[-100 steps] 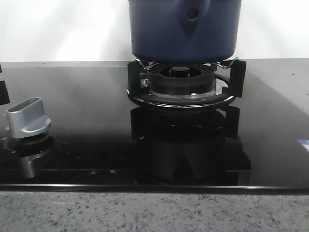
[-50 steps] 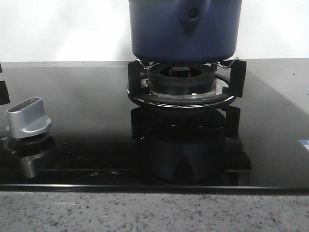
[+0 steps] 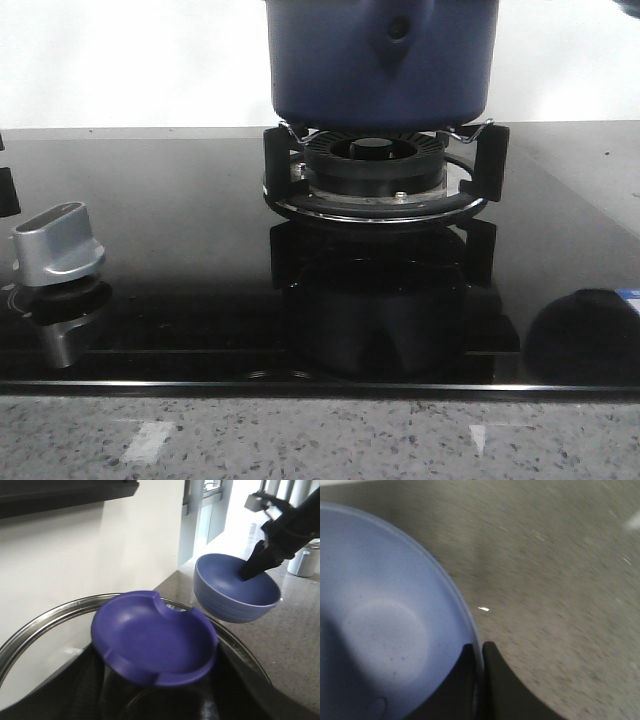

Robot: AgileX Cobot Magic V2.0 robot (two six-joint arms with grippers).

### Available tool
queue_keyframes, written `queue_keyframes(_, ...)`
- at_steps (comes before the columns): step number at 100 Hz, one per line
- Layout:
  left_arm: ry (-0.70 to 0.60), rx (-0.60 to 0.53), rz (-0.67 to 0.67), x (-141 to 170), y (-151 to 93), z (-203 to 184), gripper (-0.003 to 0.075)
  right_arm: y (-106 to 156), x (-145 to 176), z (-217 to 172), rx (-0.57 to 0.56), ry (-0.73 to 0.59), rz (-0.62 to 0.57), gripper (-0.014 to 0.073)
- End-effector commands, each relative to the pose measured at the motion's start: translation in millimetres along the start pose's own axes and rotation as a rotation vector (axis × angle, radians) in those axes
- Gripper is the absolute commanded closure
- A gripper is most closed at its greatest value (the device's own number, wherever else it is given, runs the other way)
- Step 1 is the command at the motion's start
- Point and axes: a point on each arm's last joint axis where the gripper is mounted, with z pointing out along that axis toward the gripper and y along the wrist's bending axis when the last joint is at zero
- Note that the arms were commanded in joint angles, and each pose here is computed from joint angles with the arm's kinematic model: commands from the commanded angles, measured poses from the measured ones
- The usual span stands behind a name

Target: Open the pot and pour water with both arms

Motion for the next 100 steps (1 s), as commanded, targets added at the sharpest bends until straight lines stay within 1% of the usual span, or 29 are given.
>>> queue_keyframes(1,-0.139,0.005,0.017,-35.9,-21.3,-5.1,0.0529,-18.4,0.6,-6.7,0.037,-0.050,0.057,0.0651)
queue_keyframes(14,-0.142,0.009,0.016,-36.9,-27.3,2.7,0.0529,-39.0,19.4,18.8,0.072,0.007,0.119,0.0651)
queue_keyframes(33,-0.147,0.016,0.012,-38.1,-32.8,9.1,0.0529,-47.0,45.5,50.4,0.098,0.070,0.133,0.0651)
queue_keyframes(47,-0.150,0.021,0.008,-37.9,-33.7,10.7,0.0529,-48.3,55.7,60.0,0.104,0.099,0.134,0.0651)
queue_keyframes(60,-0.150,0.021,0.008,-37.9,-33.7,10.7,0.0529,-49.0,56.8,61.2,0.110,0.099,0.130,0.0650)
queue_keyframes(65,-0.153,0.022,0.005,-38.2,-33.7,10.7,0.0529,-49.0,56.8,61.2,0.110,0.099,0.130,0.0637)
queue_keyframes(69,-0.155,0.022,0.004,-38.4,-33.8,10.6,0.0529,-48.9,57.1,61.2,0.109,0.102,0.131,0.0608)
queue_keyframes(74,-0.155,0.022,0.004,-38.4,-33.8,10.6,0.0529,-48.9,57.4,61.1,0.109,0.106,0.131,0.0551)
queue_keyframes(79,-0.155,0.022,0.004,-38.4,-33.8,10.6,0.0529,-49.0,57.9,61.0,0.108,0.111,0.132,0.0472)
queue_keyframes(84,-0.155,0.022,0.004,-38.4,-33.8,10.6,0.0529,-49.3,58.3,60.9,0.107,0.114,0.135,0.0363)
queue_keyframes(91,-0.155,0.022,0.004,-38.4,-33.8,10.6,0.0529,-49.2,58.7,60.9,0.106,0.118,0.135,0.0248)
queue_keyframes(96,-0.155,0.024,0.004,-38.4,-33.9,10.6,0.0529,-48.8,56.7,58.1,0.106,0.113,0.134,0.0205)
queue_keyframes(100,-0.154,0.028,0.003,-37.9,-34.5,11.9,0.0529,-48.3,55.0,54.8,0.106,0.105,0.132,0.0196)
